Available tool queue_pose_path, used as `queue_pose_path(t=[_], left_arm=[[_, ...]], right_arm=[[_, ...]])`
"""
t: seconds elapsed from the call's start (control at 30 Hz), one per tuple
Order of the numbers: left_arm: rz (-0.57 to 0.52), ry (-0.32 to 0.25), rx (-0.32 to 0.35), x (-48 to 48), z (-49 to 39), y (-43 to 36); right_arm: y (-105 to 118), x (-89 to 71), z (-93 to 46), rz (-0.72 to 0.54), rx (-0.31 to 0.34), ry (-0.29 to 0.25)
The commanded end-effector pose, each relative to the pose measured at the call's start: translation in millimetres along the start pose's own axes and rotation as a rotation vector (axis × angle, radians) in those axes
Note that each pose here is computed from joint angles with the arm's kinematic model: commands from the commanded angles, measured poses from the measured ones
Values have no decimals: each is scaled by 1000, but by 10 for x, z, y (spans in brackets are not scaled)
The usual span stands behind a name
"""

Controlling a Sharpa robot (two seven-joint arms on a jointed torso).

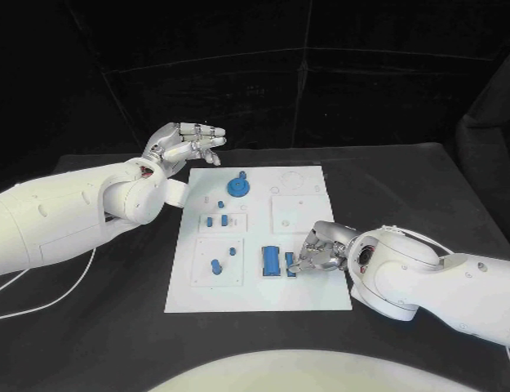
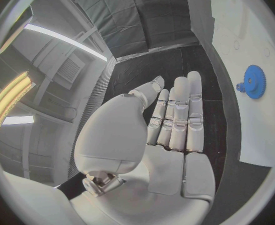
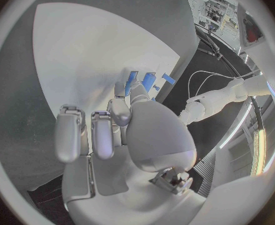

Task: Assemble the parts on the task board

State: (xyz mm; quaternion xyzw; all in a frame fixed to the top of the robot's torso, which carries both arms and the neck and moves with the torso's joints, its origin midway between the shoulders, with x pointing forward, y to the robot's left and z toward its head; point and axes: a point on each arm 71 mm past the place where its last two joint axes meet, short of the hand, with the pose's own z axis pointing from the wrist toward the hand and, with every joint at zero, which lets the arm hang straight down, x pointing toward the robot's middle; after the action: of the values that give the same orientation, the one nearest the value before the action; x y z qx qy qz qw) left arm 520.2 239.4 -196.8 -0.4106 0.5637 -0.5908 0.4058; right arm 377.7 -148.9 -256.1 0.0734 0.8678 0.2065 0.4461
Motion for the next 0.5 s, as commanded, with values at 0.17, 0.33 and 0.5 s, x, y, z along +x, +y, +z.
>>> queue_pose_path(t=[0.17,0.33,0.5], left_arm=[[-6,8,6,9,5,-13],[-6,8,6,10,5,-13],[-5,7,7,7,4,-14]], right_arm=[[13,2,20,-46,-5,4],[12,0,37,-58,0,-1],[19,-25,25,-39,-21,-34]])
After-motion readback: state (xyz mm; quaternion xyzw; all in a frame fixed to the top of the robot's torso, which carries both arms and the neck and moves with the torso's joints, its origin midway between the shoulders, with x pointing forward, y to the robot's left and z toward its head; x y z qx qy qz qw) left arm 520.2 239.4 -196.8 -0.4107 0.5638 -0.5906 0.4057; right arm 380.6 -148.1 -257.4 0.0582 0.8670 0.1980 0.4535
